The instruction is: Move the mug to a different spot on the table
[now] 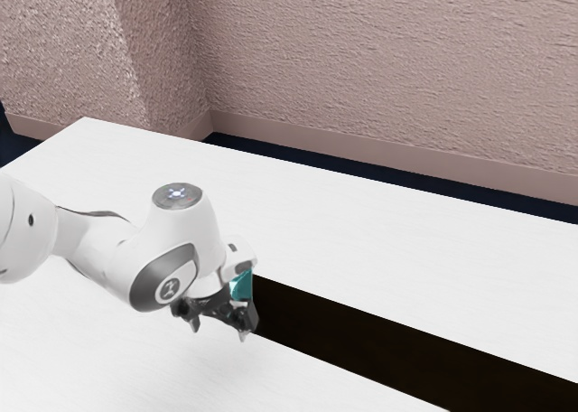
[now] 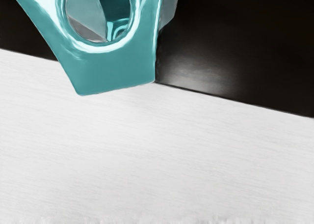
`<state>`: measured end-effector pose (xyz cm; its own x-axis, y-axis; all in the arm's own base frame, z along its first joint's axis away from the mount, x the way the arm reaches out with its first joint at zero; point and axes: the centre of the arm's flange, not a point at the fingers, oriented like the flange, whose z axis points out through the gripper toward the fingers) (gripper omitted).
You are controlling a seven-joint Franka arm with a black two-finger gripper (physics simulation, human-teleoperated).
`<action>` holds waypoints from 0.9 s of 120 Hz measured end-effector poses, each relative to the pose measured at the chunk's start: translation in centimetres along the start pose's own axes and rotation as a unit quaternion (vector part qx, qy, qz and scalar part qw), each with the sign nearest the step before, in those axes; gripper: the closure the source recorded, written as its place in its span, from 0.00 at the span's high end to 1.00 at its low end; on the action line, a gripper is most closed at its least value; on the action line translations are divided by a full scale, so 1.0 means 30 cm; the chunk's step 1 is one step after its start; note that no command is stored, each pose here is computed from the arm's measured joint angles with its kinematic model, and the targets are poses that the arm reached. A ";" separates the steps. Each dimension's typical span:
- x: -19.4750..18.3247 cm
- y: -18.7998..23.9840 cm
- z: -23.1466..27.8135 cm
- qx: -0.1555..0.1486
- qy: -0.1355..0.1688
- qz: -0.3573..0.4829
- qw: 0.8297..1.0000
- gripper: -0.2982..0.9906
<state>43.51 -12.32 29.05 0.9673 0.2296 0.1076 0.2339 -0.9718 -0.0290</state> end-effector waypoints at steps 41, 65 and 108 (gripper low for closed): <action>0.108 0.078 -0.296 0.033 -0.052 0.024 0.998 0.77; 0.228 0.051 -0.633 0.010 -0.022 0.006 1.000 0.77; 0.440 -0.179 -1.066 -0.051 0.007 0.021 0.998 0.77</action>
<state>51.90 -5.76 62.41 0.9743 0.1889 0.1228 0.1817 -0.9810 0.0680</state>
